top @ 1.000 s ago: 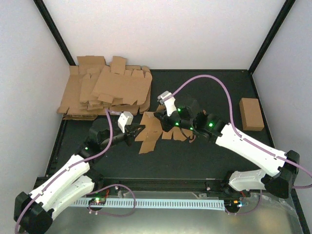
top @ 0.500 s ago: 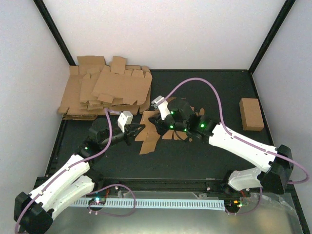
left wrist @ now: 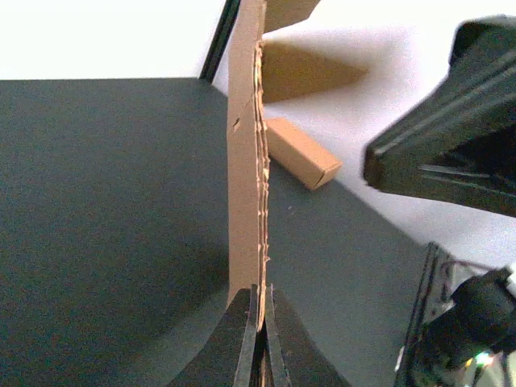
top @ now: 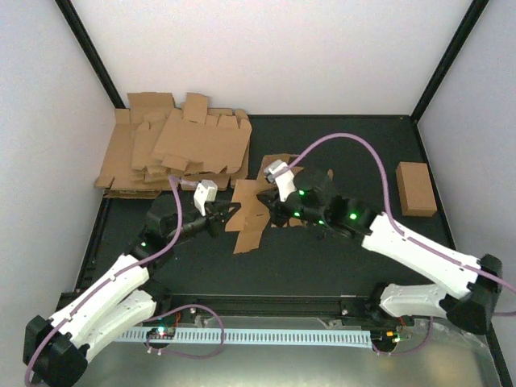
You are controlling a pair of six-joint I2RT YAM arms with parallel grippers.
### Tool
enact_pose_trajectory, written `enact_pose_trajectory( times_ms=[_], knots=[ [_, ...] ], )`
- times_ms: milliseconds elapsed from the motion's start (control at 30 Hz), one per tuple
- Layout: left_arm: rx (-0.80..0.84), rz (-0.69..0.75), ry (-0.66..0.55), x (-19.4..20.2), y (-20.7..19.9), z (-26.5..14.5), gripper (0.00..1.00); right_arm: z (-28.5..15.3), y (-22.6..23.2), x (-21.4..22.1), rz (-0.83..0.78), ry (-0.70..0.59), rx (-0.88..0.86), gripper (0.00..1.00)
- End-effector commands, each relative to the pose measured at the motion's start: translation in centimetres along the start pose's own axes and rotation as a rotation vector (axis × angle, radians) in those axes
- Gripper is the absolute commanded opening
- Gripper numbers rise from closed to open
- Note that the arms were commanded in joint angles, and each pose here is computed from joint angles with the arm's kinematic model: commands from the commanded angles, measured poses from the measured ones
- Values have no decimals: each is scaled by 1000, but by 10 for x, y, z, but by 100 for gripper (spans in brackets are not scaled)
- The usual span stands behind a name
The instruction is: Fold the paper box
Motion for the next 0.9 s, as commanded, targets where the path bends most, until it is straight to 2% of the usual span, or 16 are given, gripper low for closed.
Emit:
enact_pose_trajectory(
  times_ms=[0,200,400,500,600,867],
  knots=[
    [60,-132,-134,-31,-8,-1,2,-39,1,-6,-51,-76,14,2],
    [135,-372,-156,-33,-8,9,2,-68,-5,15,-44,-28,22,3],
    [195,-615,-139,-6,-1,22,2,-75,-4,42,-38,106,-34,5],
    [170,-662,-105,9,5,28,2,-65,-2,63,-29,204,-109,2],
    [116,-687,-75,20,11,30,2,-51,1,81,-5,243,-171,2],
    [-48,-708,23,47,24,27,2,-6,13,106,-22,206,-180,2]
  ],
)
Point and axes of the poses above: each gripper's point midway between its finger pads, its own z axis out along the fingers, its own y axis along the line the jaws close on, x = y × z, the point moved 6 cm from there along -z, back along the fingers, and after that the axes turned 12 degrees about z, right-handed, at the moved point
